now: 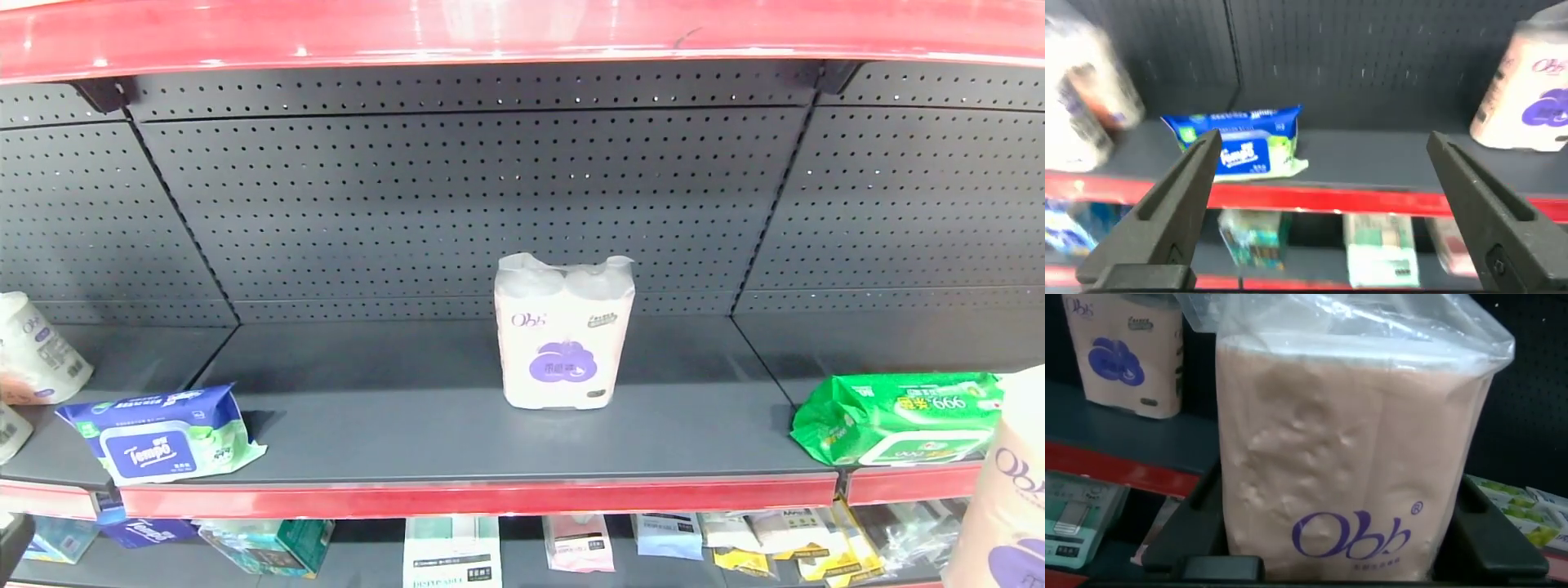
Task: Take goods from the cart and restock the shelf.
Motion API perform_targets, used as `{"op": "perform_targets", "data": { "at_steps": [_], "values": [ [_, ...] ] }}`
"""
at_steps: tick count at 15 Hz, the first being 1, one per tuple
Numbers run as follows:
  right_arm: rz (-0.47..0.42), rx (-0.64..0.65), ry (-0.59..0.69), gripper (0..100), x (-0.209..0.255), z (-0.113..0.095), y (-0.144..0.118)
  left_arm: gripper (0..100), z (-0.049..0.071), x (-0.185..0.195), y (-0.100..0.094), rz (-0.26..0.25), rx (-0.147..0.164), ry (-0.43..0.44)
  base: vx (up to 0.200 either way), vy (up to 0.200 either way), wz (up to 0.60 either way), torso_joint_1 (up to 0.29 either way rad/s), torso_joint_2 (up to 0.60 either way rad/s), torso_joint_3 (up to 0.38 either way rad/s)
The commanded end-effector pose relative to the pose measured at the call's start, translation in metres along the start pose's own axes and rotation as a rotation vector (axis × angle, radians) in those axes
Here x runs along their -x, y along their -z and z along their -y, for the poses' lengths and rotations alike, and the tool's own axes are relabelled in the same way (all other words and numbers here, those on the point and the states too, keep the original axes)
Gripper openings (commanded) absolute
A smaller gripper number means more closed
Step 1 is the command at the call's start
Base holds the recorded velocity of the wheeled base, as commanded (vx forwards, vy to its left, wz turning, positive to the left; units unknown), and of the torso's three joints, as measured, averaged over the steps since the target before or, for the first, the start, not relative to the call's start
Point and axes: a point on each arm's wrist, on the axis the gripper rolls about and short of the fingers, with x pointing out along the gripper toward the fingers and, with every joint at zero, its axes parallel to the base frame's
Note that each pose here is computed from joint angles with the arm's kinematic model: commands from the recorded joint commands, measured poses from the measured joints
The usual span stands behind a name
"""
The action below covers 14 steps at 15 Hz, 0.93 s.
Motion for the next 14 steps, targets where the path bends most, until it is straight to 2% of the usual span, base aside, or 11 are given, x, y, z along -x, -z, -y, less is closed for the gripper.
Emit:
{"op": "perform_targets", "data": {
  "at_steps": [1, 2, 3, 4, 5, 7, 9, 12, 14],
  "values": [
    [0.009, -0.001, 0.011, 0, 0.002, 0.0, 0.002, 100, -0.004, -0.093, -0.023, -0.212, -0.037, 0.17, 0.0, 0.0, 0.0, 0.0, 0.0, 0.0],
    [0.014, -0.001, 0.027, 0, 0.003, 0.0, 0.002, 100, -0.004, -0.109, -0.018, -0.228, -0.077, 0.225, 0.0, 0.0, 0.0, 0.0, 0.0, 0.0],
    [0.014, -0.001, 0.042, 0, 0.004, 0.0, 0.002, 100, -0.004, -0.115, -0.015, -0.23, -0.088, 0.251, 0.0, 0.0, 0.0, 0.0, 0.0, 0.0],
    [0.006, 0.0, 0.062, 0, 0.005, -0.001, 0.008, 100, -0.004, -0.124, -0.012, -0.219, -0.09, 0.314, 0.0, 0.0, 0.0, 0.0, 0.0, 0.0],
    [0.006, 0.0, 0.062, 0, 0.005, -0.001, 0.008, 100, -0.004, -0.13, -0.011, -0.227, -0.088, 0.338, 0.0, 0.0, 0.0, 0.0, 0.0, 0.0],
    [0.001, 0.0, 0.062, 0, 0.005, -0.001, 0.009, 100, -0.004, -0.14, -0.009, -0.253, -0.101, 0.346, 0.0, 0.0, 0.0, 0.0, 0.0, 0.0],
    [-0.016, 0.002, 0.053, 0, 0.004, -0.003, 0.014, 100, -0.004, -0.136, -0.011, -0.225, -0.116, 0.343, 0.0, 0.0, 0.0, 0.0, 0.0, 0.0],
    [-0.061, -0.003, 0.031, 0, 0.002, -0.008, 0.029, 100, -0.003, -0.113, -0.008, -0.19, -0.1, 0.325, 0.0, 0.0, 0.0, 0.0, 0.0, 0.0],
    [-0.09, -0.067, 0.022, 0, 0.002, -0.011, 0.037, 100, -0.003, -0.104, -0.005, -0.175, -0.104, 0.322, 0.0, 0.0, 0.0, 0.0, 0.0, 0.0]
  ]
}}
